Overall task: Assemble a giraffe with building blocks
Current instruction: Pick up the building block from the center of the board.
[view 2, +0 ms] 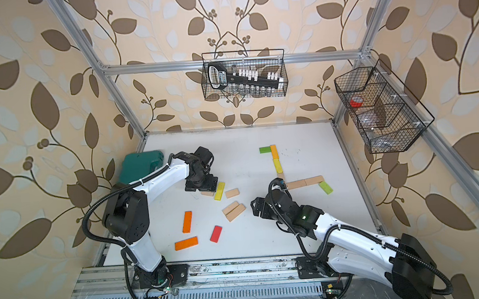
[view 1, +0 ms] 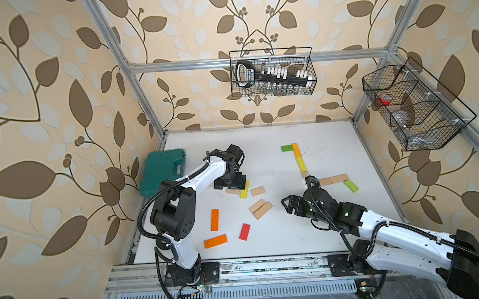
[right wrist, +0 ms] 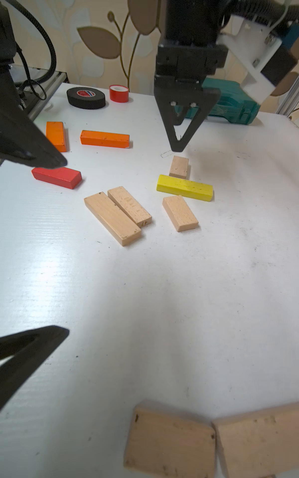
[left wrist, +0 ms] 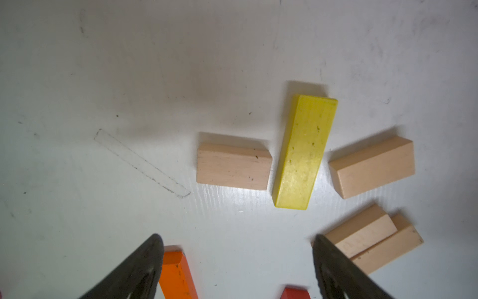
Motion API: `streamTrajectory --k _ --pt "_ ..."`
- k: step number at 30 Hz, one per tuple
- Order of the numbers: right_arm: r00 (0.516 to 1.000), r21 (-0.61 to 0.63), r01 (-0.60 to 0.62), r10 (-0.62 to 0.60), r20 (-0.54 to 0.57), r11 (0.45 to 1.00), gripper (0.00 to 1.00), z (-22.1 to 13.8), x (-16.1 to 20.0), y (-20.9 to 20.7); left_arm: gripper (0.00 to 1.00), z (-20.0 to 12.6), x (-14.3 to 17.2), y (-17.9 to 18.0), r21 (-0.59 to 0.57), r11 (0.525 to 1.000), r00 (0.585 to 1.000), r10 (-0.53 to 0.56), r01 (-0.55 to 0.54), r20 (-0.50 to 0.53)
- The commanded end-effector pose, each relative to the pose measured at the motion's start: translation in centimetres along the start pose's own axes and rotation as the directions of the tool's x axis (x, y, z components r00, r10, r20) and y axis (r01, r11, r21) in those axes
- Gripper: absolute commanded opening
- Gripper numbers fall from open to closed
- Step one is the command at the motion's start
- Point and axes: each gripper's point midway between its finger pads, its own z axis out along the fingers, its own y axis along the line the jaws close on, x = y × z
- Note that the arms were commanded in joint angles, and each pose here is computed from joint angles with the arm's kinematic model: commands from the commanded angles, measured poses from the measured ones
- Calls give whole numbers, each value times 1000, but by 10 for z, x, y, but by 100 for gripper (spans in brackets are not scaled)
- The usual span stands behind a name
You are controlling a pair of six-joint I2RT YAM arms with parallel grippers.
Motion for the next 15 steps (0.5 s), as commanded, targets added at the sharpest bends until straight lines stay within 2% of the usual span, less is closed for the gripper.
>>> streamTrajectory --k 1,6,15 --pt "999 -41 35 -37 -31 999 89 4 9 6 94 4 -7 -4 51 998 999 26 -25 -25" --pt "996 -49 74 -75 -37 996 88 7 13 11 92 16 -13 -4 55 998 998 19 -16 -57" --pt "993 -53 83 -87 -75 995 88 14 22 13 80 32 -15 16 -15 1000 994 5 -7 -108"
